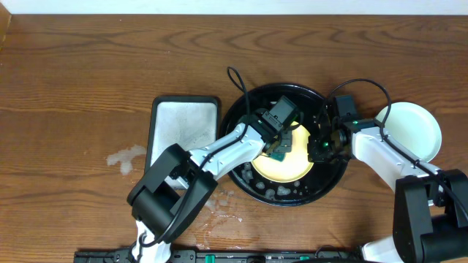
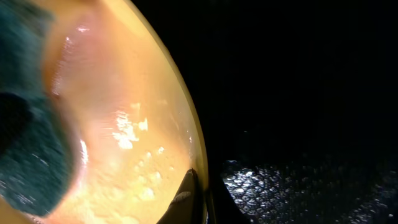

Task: Clean dirty plates on tray and stack at the side
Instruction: 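Scrub the yellow plate with the sponge while the right gripper holds its rim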

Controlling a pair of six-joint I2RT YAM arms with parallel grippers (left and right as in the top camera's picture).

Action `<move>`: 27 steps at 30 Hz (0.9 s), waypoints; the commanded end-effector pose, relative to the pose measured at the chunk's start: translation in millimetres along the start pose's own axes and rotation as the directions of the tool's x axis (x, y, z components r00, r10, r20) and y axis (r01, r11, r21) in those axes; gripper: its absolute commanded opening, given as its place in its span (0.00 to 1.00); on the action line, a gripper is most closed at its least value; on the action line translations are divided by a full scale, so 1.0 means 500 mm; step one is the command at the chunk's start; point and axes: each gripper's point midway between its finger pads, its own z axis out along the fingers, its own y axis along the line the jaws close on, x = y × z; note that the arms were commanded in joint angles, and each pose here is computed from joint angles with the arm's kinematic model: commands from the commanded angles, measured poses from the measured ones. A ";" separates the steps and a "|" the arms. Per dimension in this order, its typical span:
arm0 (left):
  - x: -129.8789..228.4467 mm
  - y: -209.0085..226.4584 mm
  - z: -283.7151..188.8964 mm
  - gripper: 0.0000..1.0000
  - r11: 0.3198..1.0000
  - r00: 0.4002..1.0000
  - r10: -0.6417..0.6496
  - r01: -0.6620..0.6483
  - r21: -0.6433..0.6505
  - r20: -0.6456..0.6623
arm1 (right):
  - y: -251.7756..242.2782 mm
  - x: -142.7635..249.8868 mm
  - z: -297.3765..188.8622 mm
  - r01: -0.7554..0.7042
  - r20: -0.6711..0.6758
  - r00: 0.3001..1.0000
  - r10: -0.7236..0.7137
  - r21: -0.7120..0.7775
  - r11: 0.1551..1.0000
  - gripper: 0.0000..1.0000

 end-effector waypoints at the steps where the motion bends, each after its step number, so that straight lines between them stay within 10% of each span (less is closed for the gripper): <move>1: 0.117 -0.027 0.049 0.08 0.995 0.971 -0.012 0.035 0.091 -0.237 | -0.044 0.026 0.021 -0.004 -0.045 0.999 0.009 0.102 0.995 0.01; 16: 0.209 -0.049 0.010 0.08 0.967 0.886 0.160 -0.053 0.249 -0.436 | -0.044 0.027 0.021 -0.005 -0.048 0.999 0.010 0.103 0.995 0.01; 21: 0.169 0.096 0.023 0.08 0.988 0.939 -0.044 -0.009 -0.151 -0.342 | -0.044 0.027 0.021 -0.005 -0.048 0.999 0.010 0.103 0.995 0.01; 27: 0.089 0.248 -0.035 0.07 0.856 0.978 -0.165 0.078 -0.512 -0.127 | -0.044 0.027 0.021 -0.004 -0.048 0.999 0.009 0.103 0.995 0.01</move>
